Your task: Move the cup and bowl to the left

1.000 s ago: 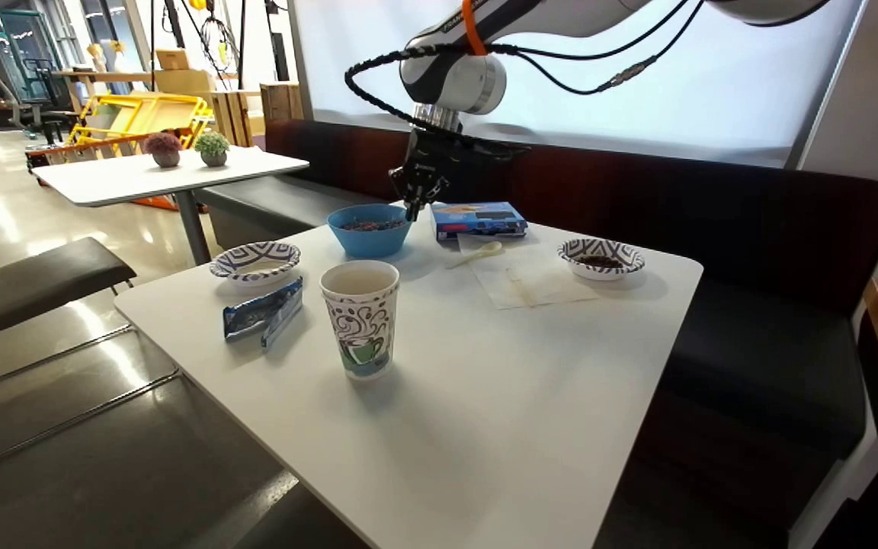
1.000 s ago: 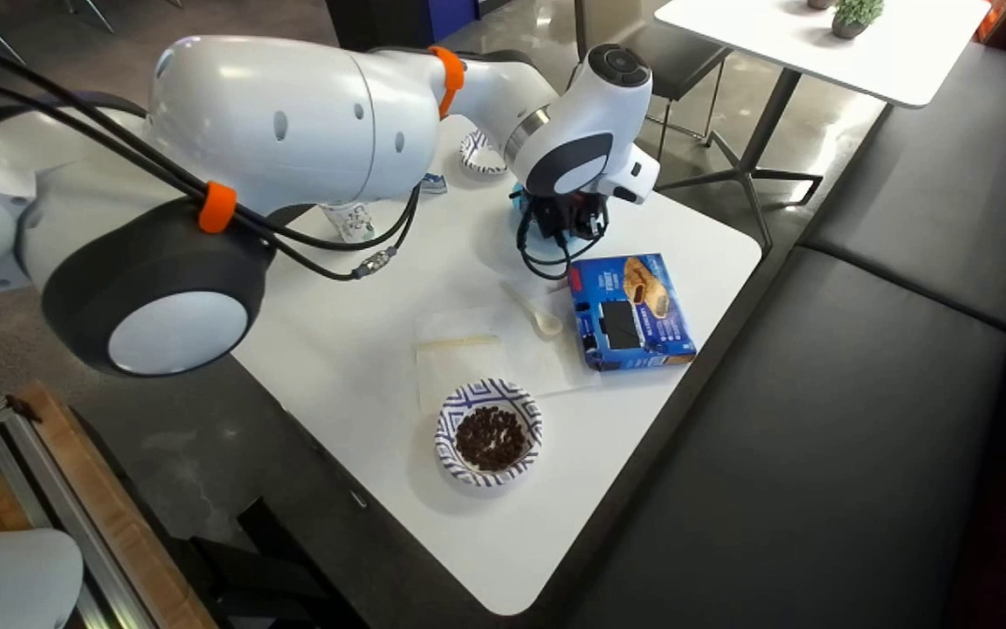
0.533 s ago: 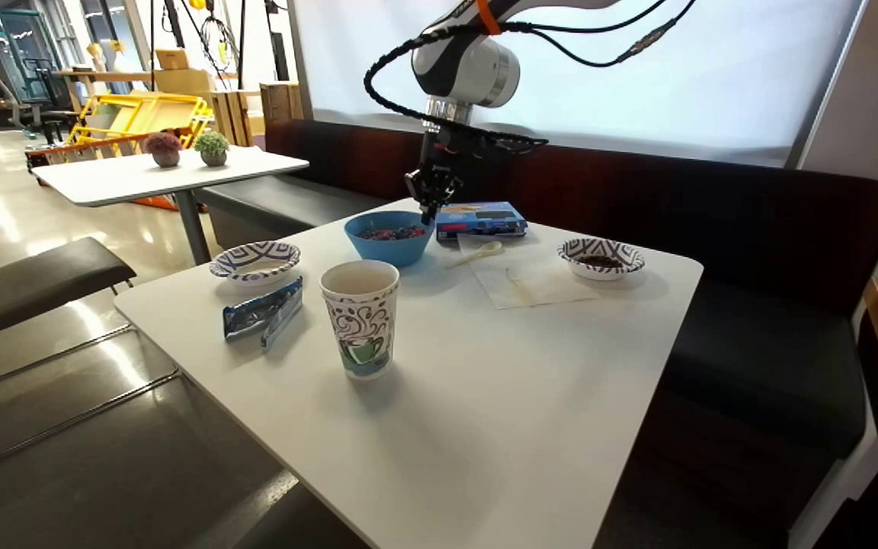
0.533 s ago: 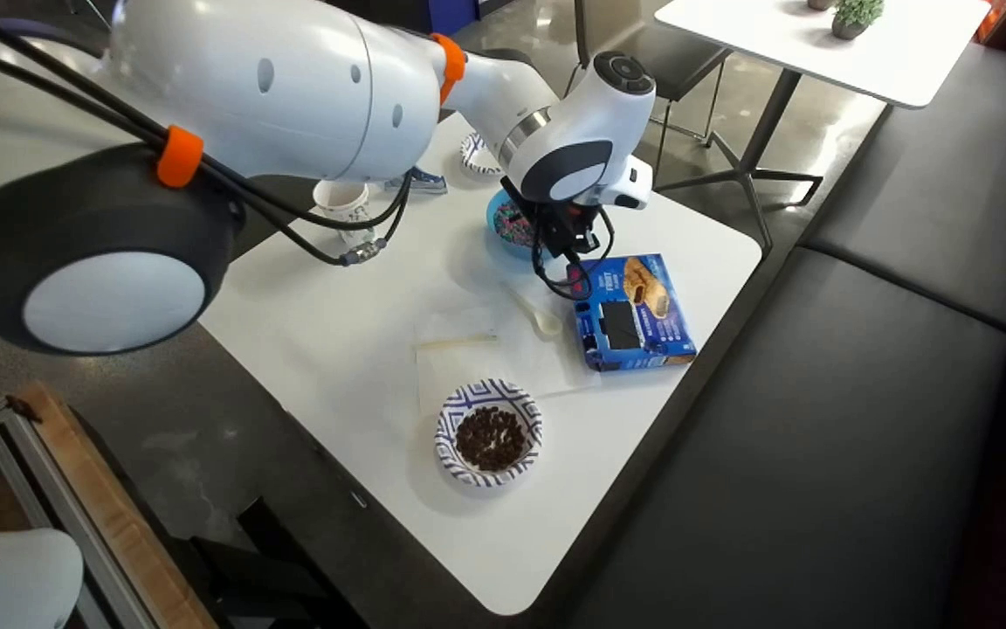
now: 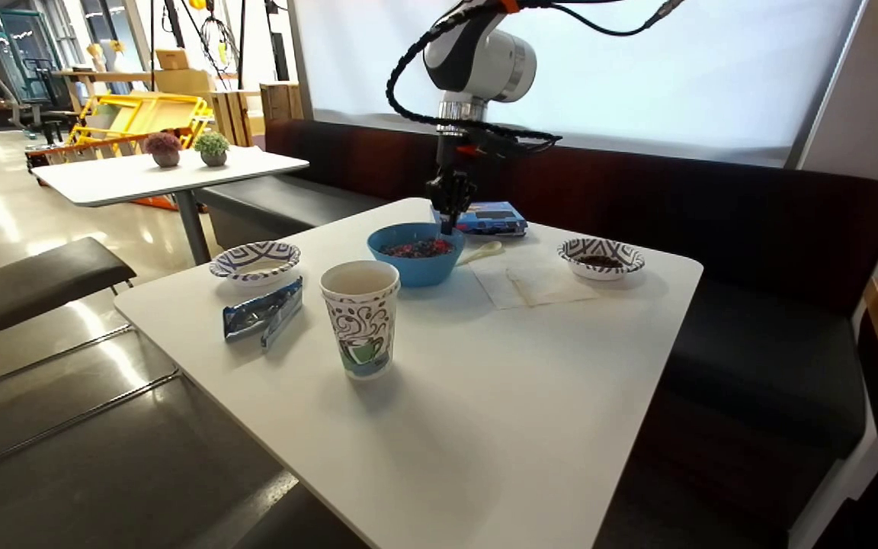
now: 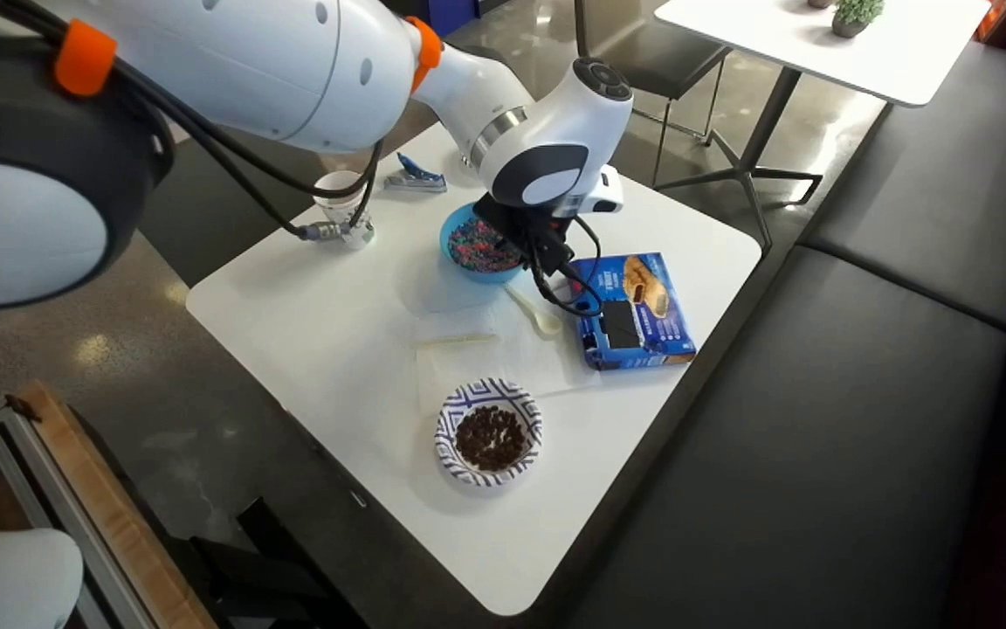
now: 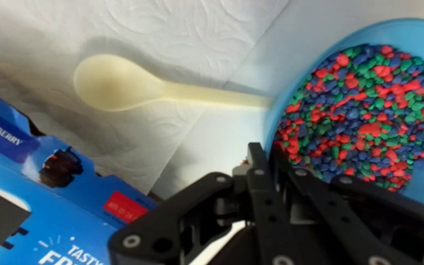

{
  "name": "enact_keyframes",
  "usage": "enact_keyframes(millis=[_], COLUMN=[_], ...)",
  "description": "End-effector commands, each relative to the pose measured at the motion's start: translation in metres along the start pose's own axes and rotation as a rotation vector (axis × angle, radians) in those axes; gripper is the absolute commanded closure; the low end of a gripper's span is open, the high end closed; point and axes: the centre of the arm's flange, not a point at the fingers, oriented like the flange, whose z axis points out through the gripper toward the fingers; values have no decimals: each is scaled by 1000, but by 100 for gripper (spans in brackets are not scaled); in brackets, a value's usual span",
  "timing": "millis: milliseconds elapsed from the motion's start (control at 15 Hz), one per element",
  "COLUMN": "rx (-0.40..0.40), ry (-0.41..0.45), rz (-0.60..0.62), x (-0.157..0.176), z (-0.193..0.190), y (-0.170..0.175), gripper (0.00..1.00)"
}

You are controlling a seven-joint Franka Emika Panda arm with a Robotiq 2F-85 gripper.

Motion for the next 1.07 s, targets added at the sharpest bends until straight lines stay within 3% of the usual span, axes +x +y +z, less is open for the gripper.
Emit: enact_keyframes(millis=[0,400,467,667,1000], rx=[-7,14,10,16,64], ry=[-108,-230,-234,-225,-34], rz=[-154,-379,-393,-364,-256], x=[-73,-119,-128,-156,-172], z=[28,48,51,59,42], y=[-27,-66,-74,-92,-102], gripper=[98,98,68,53,16])
